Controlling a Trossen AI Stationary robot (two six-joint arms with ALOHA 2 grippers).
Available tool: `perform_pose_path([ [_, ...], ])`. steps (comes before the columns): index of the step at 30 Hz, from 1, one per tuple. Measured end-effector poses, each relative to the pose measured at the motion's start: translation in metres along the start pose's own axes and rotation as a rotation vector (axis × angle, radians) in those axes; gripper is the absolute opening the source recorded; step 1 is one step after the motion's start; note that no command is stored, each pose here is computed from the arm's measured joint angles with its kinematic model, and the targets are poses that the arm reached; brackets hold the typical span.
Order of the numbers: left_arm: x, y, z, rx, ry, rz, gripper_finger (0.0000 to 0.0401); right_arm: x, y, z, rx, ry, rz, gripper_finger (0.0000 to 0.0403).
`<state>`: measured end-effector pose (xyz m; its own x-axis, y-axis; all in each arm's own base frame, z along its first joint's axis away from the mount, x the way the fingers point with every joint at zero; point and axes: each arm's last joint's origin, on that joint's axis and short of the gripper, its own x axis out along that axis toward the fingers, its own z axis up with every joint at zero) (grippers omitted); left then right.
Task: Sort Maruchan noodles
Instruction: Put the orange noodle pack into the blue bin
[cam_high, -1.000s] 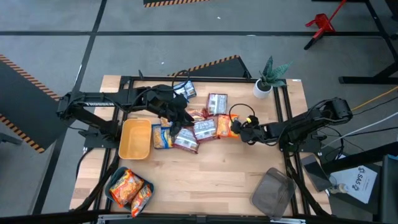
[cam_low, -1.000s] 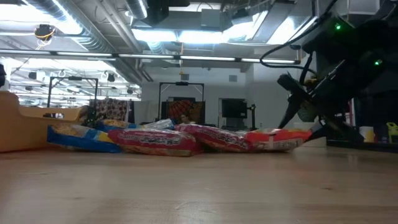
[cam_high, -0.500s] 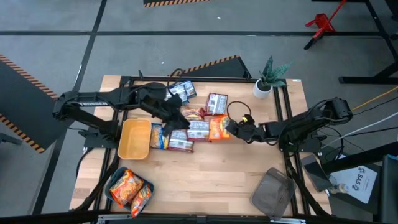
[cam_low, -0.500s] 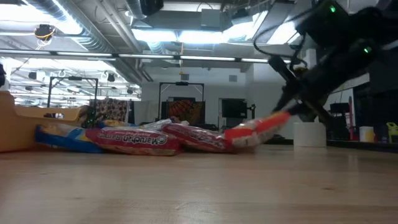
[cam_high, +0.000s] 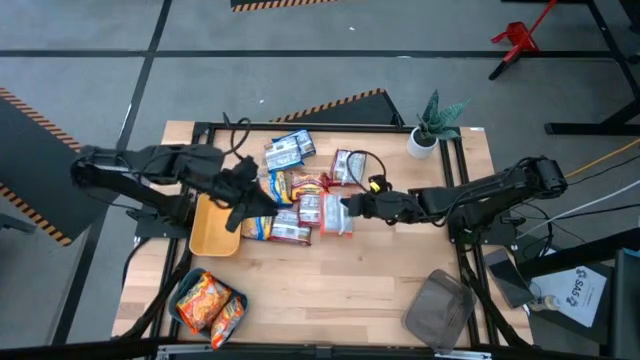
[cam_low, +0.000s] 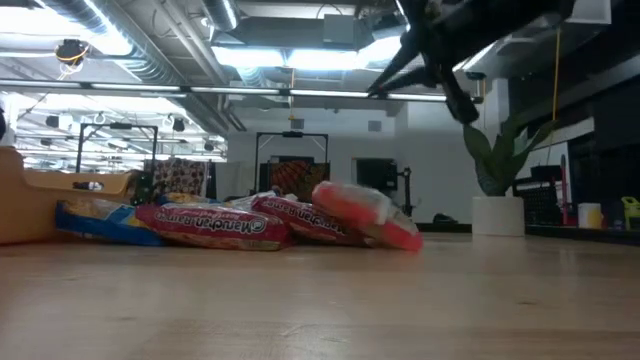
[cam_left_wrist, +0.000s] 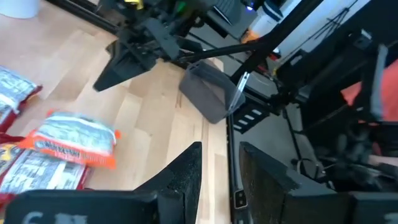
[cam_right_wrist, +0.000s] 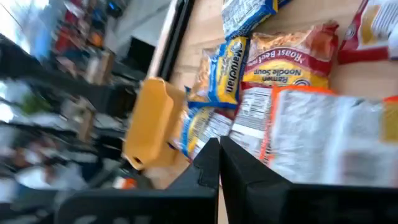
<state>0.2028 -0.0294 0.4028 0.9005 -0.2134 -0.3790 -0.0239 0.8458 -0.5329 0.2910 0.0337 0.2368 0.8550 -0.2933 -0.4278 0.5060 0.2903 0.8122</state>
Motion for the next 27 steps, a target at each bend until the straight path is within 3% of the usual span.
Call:
perform_pose_path([
  [4, -0.004, -0.01, -0.009, 0.028, -0.003, 0.029, 0.0101, -0.008, 0.015, -0.003, -0.2, 0.054, -0.064, 0.0002],
  [7, -0.004, -0.016, -0.014, 0.046, 0.001, 0.03, 0.0101, -0.006, 0.028, -0.012, -0.331, 0.142, -0.018, 0.0022],
  [12, 0.0, -0.024, -0.02, 0.047, 0.016, 0.031, 0.0101, 0.016, 0.046, -0.045, -0.604, 0.303, 0.039, 0.011],
  [16, -0.001, -0.028, -0.023, 0.051, 0.02, 0.019, 0.0101, 0.039, 0.054, -0.078, -0.931, 0.381, 0.034, 0.0187],
  [21, -0.001, -0.031, -0.026, 0.041, 0.033, 0.001, 0.0101, 0.051, 0.052, -0.093, -1.232, 0.416, -0.322, 0.0239],
  [23, -0.001, -0.033, -0.027, 0.045, 0.034, 0.0, 0.0101, 0.05, 0.057, -0.089, -1.241, 0.362, -0.431, 0.025],
  [27, -0.002, -0.034, -0.03, 0.057, 0.033, 0.035, 0.0101, 0.046, 0.063, -0.091, -1.18, 0.303, -0.449, 0.0263],
])
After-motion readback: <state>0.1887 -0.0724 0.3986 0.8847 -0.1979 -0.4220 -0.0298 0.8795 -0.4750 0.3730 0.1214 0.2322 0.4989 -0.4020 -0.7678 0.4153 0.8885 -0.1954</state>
